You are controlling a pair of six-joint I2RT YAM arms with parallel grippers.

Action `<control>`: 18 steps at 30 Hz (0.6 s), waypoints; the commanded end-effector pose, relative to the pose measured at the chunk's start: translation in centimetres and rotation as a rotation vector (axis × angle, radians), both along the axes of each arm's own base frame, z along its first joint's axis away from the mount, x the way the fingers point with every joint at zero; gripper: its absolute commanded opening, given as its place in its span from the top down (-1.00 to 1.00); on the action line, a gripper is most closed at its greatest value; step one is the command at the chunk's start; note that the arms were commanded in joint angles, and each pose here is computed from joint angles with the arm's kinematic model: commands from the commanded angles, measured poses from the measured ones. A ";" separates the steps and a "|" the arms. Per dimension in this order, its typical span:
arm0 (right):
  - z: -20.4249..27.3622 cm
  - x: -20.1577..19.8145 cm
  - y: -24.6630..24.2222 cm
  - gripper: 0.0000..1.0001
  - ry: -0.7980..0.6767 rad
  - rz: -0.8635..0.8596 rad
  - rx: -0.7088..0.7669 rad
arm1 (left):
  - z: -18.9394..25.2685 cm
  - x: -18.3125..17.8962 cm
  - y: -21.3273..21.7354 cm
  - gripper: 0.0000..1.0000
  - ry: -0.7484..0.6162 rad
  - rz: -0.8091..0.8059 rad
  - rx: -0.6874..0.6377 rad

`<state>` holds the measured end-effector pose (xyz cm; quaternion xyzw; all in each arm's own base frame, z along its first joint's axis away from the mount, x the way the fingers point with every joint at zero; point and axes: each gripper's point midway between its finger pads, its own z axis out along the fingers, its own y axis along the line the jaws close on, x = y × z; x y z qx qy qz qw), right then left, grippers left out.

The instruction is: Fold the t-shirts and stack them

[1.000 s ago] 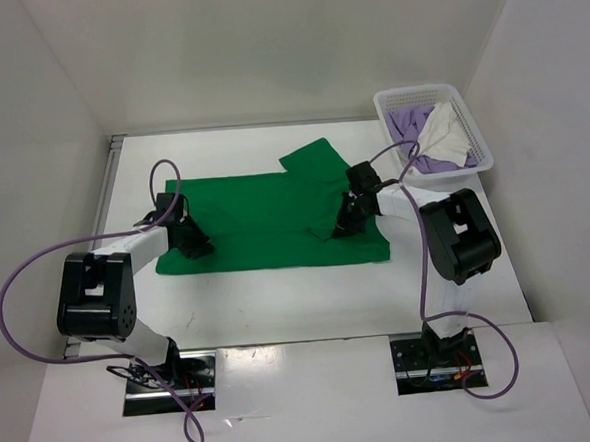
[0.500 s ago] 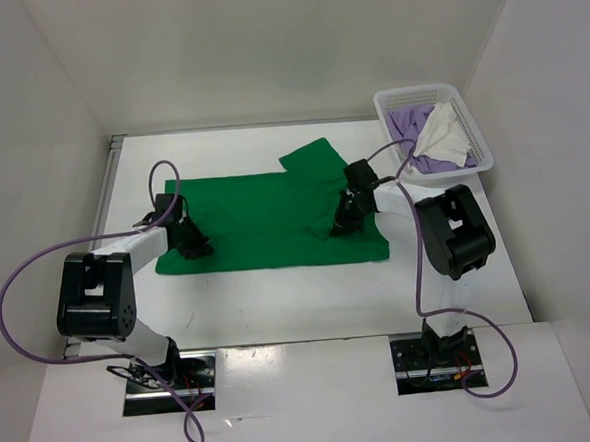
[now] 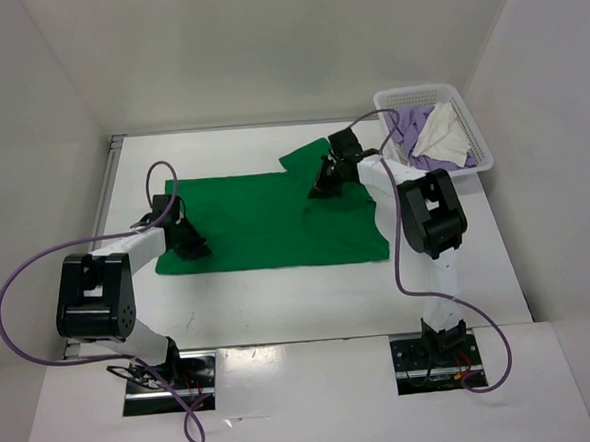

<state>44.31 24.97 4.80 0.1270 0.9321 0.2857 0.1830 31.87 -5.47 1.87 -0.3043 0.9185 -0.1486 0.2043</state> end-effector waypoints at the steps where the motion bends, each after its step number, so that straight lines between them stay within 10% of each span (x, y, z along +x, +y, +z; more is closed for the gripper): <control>1: 3.3 2.2 2.0 1.00 -0.077 0.021 0.041 | 1.9 1.1 0.6 0.65 -0.061 -0.012 0.033; 18: -1.4 -13.6 3.2 1.00 0.082 0.148 -0.039 | 2.2 1.2 -5.3 0.70 -0.062 -0.177 0.094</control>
